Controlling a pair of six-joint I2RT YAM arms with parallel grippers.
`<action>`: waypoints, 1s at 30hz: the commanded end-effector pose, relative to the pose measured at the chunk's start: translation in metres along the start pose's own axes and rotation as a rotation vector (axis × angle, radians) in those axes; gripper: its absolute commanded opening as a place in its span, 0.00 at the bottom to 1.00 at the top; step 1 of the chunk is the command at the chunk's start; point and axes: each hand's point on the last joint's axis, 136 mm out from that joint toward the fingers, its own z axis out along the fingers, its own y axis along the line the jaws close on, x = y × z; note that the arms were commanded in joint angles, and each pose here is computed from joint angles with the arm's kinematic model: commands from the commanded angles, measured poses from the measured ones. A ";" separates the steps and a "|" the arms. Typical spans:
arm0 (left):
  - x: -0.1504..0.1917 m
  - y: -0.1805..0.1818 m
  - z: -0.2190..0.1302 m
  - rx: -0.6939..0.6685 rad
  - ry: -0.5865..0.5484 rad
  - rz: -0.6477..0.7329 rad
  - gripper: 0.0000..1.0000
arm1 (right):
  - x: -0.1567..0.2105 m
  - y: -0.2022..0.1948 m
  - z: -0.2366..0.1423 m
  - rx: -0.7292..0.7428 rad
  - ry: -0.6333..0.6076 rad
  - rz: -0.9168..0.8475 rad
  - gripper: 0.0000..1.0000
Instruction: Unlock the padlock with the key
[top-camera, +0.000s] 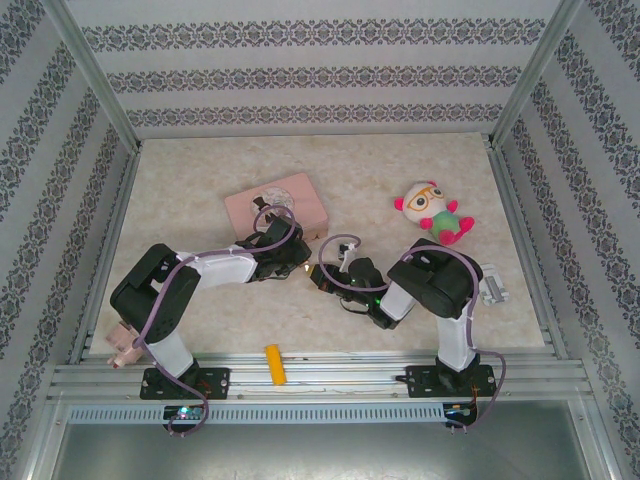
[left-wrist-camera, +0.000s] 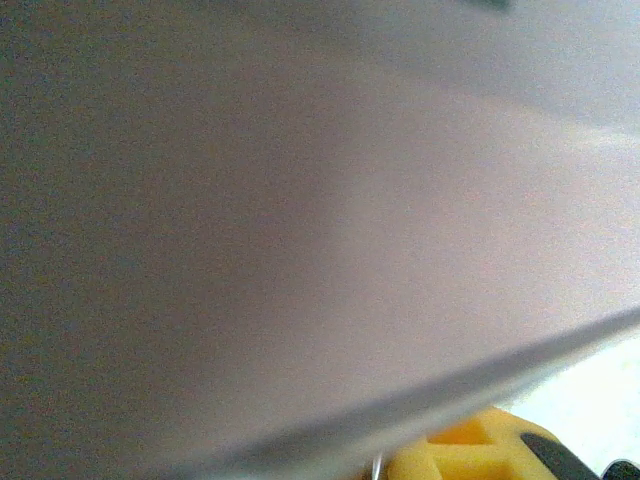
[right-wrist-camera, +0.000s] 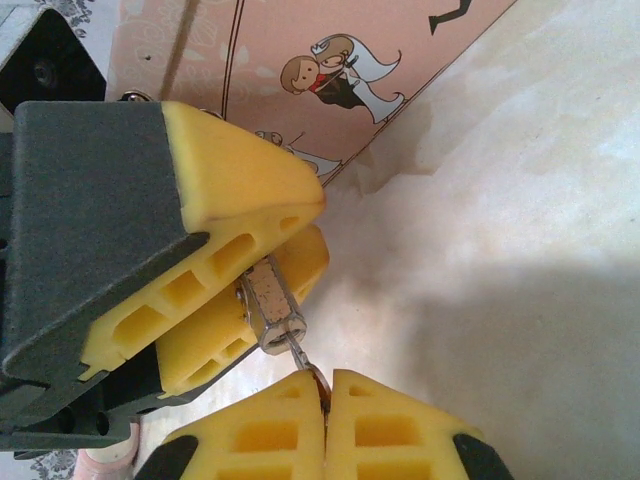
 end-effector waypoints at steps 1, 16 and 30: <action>-0.002 -0.015 -0.013 0.067 0.004 -0.036 0.21 | -0.014 -0.030 -0.003 0.123 -0.045 0.006 0.00; -0.002 -0.015 -0.013 0.070 0.006 -0.042 0.21 | -0.027 -0.015 0.006 0.082 -0.062 -0.003 0.00; -0.002 -0.020 -0.013 0.081 0.013 -0.033 0.21 | -0.031 -0.014 0.007 0.073 -0.070 0.007 0.00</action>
